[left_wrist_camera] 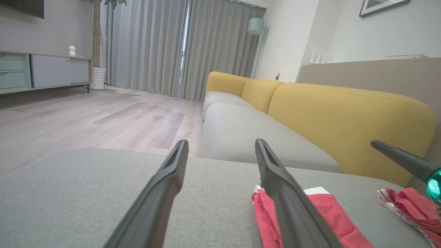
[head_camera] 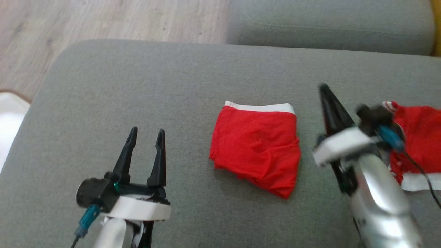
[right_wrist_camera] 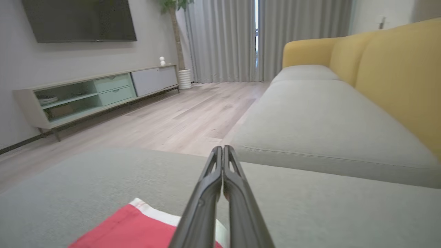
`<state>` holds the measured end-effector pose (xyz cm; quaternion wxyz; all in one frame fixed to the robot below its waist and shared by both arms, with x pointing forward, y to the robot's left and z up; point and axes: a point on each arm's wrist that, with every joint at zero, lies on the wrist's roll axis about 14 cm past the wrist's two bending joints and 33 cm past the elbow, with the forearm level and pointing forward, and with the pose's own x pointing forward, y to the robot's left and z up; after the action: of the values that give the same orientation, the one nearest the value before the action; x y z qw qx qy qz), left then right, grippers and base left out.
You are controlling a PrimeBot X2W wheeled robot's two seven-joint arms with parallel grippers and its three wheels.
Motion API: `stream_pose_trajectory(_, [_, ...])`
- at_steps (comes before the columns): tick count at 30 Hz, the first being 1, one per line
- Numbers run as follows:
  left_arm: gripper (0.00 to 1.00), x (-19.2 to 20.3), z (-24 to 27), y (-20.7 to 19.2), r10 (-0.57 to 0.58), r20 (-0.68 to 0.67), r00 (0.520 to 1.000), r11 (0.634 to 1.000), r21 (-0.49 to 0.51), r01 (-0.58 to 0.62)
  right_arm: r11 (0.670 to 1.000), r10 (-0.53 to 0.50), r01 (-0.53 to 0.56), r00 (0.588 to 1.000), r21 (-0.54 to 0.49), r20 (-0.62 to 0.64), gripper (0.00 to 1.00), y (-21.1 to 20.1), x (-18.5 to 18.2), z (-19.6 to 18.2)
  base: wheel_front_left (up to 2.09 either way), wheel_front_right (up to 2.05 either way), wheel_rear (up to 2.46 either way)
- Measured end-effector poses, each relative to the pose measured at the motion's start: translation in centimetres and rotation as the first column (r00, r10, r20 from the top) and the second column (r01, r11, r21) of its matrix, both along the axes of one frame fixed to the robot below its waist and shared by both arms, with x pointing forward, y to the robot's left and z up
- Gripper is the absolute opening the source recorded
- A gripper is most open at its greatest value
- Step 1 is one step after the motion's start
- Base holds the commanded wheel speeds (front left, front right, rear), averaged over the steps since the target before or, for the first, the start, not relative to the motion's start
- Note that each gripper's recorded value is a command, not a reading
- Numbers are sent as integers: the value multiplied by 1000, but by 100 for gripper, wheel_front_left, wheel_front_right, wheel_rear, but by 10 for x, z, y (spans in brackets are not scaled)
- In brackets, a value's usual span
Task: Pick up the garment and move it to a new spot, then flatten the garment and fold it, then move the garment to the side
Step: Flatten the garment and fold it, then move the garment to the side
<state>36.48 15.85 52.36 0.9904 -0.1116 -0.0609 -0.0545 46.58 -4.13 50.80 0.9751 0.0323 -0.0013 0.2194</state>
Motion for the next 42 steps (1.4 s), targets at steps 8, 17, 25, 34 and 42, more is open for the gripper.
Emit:
stream_pose_trajectory(8, [100, -6, -3, -3, -6, -6, 1000, 1000, -8, 6, 981, -192, 192, 981, -11, 19, 0, -72, -38, -11, 0, 0, 0])
stream_pose_trajectory(17, [100, -5, -4, -8, -22, -7, 1000, 1000, -1, 22, 970, -240, 241, 970, 42, -32, 0, -88, -69, -25, 0, 0, 0])
stream_pose_trajectory(25, [100, -9, -9, -11, -28, -22, 999, 1000, -4, 28, 972, -226, 227, 974, 57, -22, 0, -83, -71, -20, 0, 0, 0])
stream_pose_trajectory(34, [100, -8, -12, -11, -30, -31, 999, 1000, -4, 30, 976, -213, 216, 976, 43, -52, 100, -79, -72, -31, 0, 0, 0])
stream_pose_trajectory(42, [100, -7, -21, -8, -19, -61, 998, 1000, -4, 18, 987, -159, 159, 979, -14, -124, 100, -61, -62, -55, 0, 0, 0])
